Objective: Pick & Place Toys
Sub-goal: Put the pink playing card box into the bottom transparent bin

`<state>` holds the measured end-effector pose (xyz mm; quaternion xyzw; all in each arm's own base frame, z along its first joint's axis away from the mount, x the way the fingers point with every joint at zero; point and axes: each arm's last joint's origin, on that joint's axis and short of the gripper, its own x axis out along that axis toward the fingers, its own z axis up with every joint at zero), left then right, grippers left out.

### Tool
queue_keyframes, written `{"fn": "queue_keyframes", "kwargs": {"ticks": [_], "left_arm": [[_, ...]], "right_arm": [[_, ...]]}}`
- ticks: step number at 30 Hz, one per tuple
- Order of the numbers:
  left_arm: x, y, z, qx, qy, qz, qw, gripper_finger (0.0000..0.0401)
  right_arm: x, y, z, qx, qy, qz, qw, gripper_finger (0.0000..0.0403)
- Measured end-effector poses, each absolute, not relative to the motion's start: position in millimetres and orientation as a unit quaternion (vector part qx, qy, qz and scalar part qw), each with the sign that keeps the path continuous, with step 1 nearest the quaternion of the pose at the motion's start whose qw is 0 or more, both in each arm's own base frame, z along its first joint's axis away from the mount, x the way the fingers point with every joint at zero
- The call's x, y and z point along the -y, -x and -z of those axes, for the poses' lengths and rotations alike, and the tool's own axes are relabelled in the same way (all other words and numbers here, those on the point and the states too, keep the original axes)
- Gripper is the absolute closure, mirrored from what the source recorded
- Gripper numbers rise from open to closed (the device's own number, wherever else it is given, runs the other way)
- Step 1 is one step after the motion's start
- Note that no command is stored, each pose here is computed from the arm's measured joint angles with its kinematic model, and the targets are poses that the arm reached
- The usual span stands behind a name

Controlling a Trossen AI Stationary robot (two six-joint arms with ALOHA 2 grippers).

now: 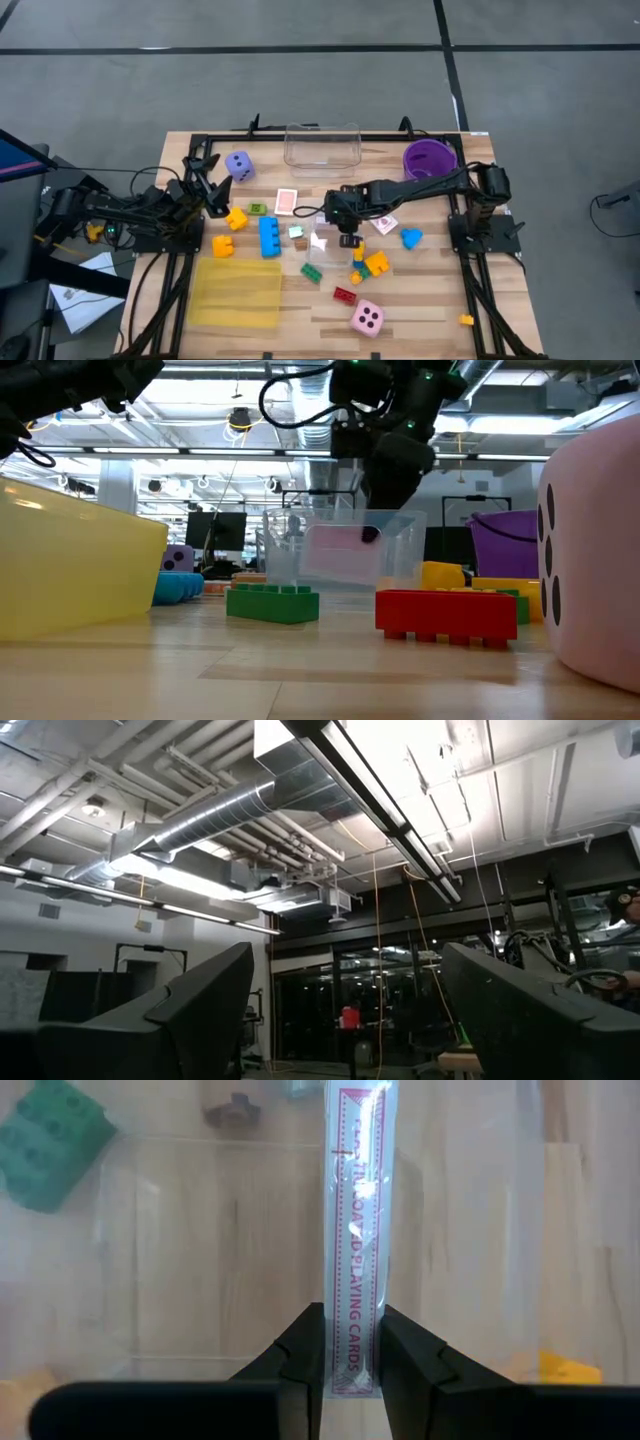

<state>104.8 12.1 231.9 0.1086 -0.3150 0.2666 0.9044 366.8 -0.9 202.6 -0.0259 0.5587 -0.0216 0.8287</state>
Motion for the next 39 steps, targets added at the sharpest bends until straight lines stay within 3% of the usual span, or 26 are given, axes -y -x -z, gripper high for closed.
{"fn": "queue_keyframes", "kwargs": {"ticks": [15,24,39], "left_arm": [[-12.1,-104.8,-231.9,0.315,-0.109,-0.267,0.904,0.0082],[-12.1,-104.7,-231.9,0.315,-0.108,-0.267,0.904,0.0082],[-12.1,-104.7,-231.9,0.315,-0.108,-0.266,0.904,0.0082]], "right_arm": [[4.2,-367.4,-193.3,-0.579,0.028,0.016,0.815,0.0338],[5.1,-367.3,-193.5,-0.578,0.026,0.015,0.815,0.0296],[4.8,-373.7,-206.2,-0.563,0.026,0.015,0.826,0.0257]]}}
